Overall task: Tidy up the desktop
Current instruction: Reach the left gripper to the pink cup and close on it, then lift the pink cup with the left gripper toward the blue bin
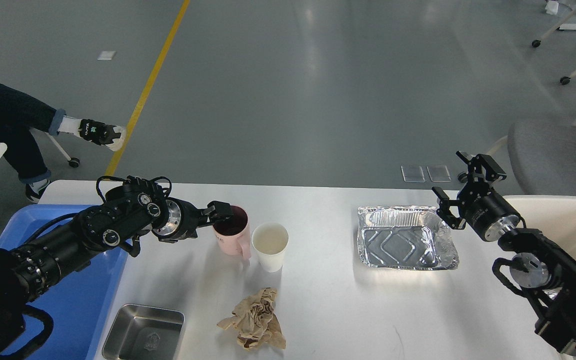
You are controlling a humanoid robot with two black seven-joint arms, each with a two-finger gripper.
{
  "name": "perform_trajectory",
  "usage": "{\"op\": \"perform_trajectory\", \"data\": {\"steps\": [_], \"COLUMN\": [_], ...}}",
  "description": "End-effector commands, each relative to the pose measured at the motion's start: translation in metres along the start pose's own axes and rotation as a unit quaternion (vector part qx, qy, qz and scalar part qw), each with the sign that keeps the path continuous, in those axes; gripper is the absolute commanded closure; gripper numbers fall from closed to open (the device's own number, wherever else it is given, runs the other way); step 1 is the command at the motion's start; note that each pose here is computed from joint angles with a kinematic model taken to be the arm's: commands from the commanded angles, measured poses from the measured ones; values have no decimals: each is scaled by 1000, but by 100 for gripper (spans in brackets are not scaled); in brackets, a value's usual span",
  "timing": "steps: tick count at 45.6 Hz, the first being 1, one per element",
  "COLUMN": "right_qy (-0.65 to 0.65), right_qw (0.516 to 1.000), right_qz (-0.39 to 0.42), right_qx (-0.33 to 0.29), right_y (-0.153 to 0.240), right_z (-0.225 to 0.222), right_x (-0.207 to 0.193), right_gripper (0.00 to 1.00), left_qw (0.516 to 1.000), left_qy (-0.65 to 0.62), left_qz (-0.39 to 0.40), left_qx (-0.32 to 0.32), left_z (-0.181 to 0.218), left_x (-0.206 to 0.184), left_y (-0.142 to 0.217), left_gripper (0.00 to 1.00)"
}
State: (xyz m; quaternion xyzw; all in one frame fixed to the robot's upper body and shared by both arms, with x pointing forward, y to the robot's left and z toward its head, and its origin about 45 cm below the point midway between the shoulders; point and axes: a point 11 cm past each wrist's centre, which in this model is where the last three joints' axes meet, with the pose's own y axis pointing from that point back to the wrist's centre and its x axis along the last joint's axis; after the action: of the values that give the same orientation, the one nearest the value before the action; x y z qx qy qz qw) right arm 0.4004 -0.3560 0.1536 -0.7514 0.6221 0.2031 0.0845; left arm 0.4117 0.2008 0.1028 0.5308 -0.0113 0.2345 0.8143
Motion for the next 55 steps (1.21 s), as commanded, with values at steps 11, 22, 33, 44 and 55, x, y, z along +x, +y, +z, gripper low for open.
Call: {"op": "perform_trajectory", "data": {"steps": [11, 22, 33, 44, 55], "right_qy": [1, 0, 2, 2, 7], "right_qw": [1000, 1000, 1000, 1000, 1000], "right_qz": [3, 4, 4, 4, 9], "right_qx": [-4, -4, -4, -4, -4], "right_y": [4, 5, 6, 7, 10], "right_z": [3, 4, 3, 3, 0], "right_x": [3, 4, 4, 5, 10], "right_gripper": [0, 0, 0, 0, 0], "left_qw": [999, 999, 999, 999, 1000], "left_qy": [2, -1, -2, 0, 25], "left_qz": [17, 0, 6, 2, 17], "left_qx": [37, 53, 52, 49, 5], "left_z": [-11, -8, -7, -15, -30], "left_x": [-12, -17, -10, 1, 54], "left_y": [-12, -14, -10, 1, 53], "left_gripper": [91, 100, 100, 100, 100]}}
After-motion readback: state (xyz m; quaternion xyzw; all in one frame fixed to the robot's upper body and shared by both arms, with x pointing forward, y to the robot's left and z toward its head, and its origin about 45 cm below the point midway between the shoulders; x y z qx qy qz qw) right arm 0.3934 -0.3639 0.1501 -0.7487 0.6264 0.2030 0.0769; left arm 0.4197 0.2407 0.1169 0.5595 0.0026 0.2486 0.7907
